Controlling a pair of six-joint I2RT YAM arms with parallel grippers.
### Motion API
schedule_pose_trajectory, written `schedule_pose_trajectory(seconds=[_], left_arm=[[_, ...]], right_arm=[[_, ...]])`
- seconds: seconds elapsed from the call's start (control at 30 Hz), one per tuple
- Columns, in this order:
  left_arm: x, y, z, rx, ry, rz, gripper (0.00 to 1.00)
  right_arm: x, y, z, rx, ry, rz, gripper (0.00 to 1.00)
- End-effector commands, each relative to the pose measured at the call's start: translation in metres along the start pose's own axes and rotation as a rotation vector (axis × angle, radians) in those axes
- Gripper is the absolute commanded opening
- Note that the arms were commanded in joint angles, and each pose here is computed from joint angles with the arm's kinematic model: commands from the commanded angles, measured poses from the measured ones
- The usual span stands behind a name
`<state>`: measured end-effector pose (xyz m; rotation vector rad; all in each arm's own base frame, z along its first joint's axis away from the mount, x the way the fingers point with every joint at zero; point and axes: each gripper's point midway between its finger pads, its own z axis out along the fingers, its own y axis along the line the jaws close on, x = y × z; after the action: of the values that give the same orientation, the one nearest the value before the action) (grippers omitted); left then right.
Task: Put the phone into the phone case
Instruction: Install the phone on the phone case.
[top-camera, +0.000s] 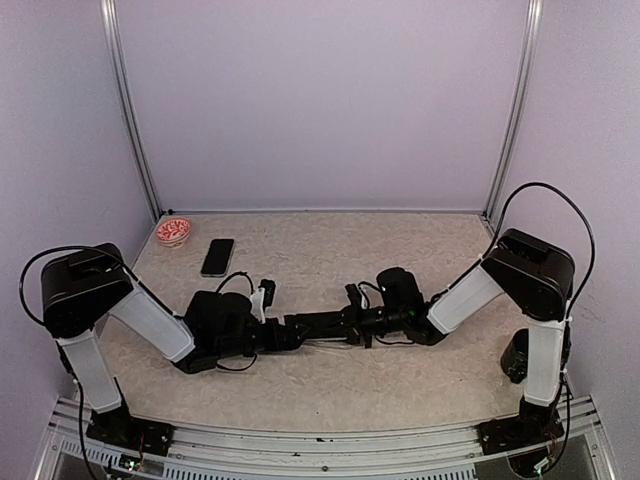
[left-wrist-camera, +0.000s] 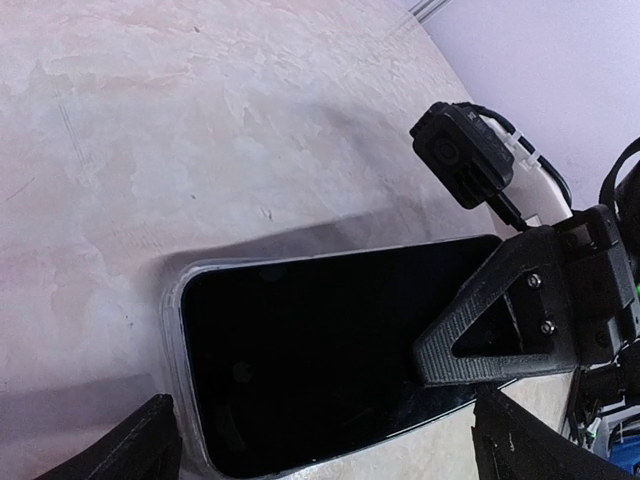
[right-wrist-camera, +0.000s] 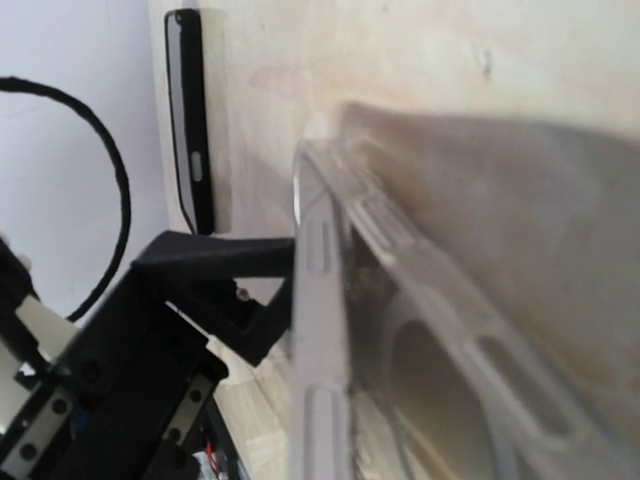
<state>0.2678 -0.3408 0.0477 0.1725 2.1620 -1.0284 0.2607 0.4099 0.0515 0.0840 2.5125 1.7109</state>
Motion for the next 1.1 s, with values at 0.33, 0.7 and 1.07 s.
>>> schedule_pose_trajectory(seconds=[0.33,0.7,1.07], left_arm=[[-0.002,0.012,-0.008,-0.036,0.023,-0.030,0.99],[0.009,0.002,0.004,0.042,0.071,-0.041,0.99],[0.013,-0.021,0.012,0.124,0.093,-0.011,0.99]], right_arm=[[0.010,0.023,-0.009,-0.098,0.030,-0.104,0.00],[0.014,0.005,-0.001,-0.066,0.066,-0.053,0.00],[0.015,0.003,0.004,-0.065,0.087,-0.046,0.00]])
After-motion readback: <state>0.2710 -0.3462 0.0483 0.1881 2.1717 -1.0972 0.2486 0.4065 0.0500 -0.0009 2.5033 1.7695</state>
